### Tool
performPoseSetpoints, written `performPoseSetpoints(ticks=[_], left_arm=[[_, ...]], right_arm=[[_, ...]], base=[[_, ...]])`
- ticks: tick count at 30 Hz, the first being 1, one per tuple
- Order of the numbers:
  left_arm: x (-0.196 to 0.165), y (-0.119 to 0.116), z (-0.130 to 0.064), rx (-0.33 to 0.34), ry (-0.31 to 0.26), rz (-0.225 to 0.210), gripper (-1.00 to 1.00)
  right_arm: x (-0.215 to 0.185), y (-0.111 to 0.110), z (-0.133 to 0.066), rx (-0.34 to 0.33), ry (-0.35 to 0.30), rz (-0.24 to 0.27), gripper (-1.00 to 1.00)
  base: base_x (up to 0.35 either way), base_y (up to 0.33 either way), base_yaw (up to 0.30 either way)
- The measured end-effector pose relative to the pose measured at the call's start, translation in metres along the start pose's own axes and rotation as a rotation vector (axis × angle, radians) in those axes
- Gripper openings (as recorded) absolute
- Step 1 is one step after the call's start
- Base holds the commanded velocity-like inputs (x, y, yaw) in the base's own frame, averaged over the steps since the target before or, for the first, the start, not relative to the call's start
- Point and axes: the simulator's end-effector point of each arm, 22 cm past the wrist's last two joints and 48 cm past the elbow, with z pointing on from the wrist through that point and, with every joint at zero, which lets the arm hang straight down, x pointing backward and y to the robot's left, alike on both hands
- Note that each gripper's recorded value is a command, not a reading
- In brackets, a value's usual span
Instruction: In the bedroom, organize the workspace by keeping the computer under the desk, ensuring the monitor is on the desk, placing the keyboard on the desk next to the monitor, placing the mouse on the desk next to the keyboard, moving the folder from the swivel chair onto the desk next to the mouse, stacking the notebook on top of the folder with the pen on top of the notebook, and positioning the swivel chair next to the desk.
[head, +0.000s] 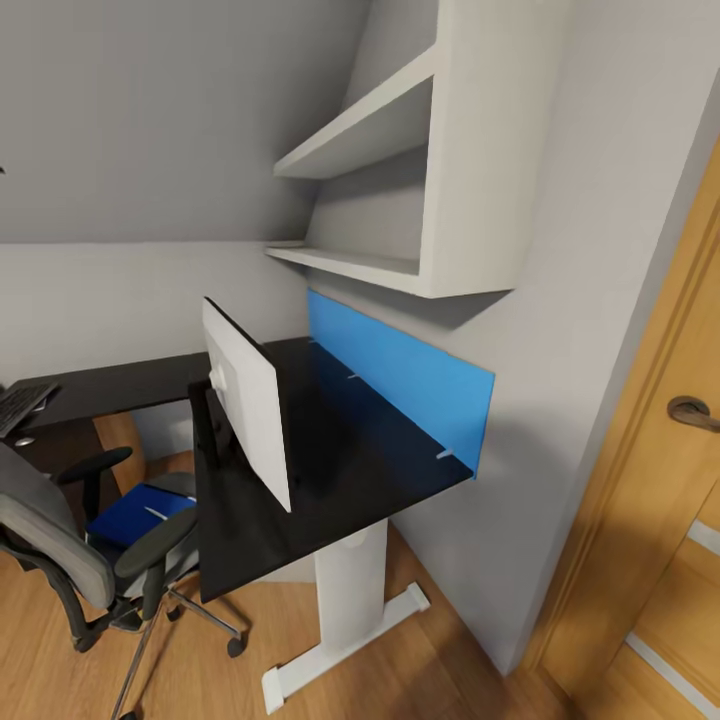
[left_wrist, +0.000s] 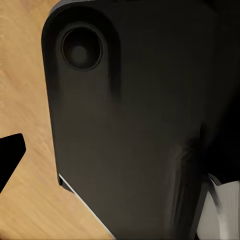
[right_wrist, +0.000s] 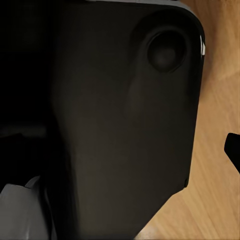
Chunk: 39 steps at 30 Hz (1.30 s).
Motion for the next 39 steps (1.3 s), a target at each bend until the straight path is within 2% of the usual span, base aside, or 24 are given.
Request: performPoseSetpoints(ticks=[5, 6, 10, 18, 23, 39], left_arm=[[0.000, 0.000, -0.008, -0.001, 0.000, -0.001, 1.00], [0.000, 0.001, -0.009, -0.001, 0.000, -0.001, 1.00], [0.001, 0.001, -0.015, -0.001, 0.000, -0.001, 1.00], [0.001, 0.001, -0.027, -0.003, -0.002, -0.001, 1.00], [0.001, 0.001, -0.027, -0.002, -0.002, -0.001, 1.00], [-0.005, 0.007, -0.027, -0.010, -0.027, -0.001, 1.00]], right_arm=[[-0.005, 0.000, -0.008, 0.001, -0.023, 0.001, 1.00], [-0.014, -0.001, -0.010, 0.001, -0.065, 0.002, 1.00], [-0.022, -0.001, -0.016, 0.002, -0.103, 0.002, 1.00], [-0.024, 0.001, -0.028, 0.002, -0.113, 0.002, 1.00], [-0.024, 0.001, -0.028, 0.002, -0.114, 0.002, 1.00], [-0.026, 0.001, -0.029, 0.003, -0.125, 0.002, 1.00]], base=[[0.000, 0.000, 0.000], [0.000, 0.000, 0.000], [0.000, 0.000, 0.000], [0.000, 0.000, 0.001], [0.000, 0.000, 0.084], [0.000, 0.000, 0.230]])
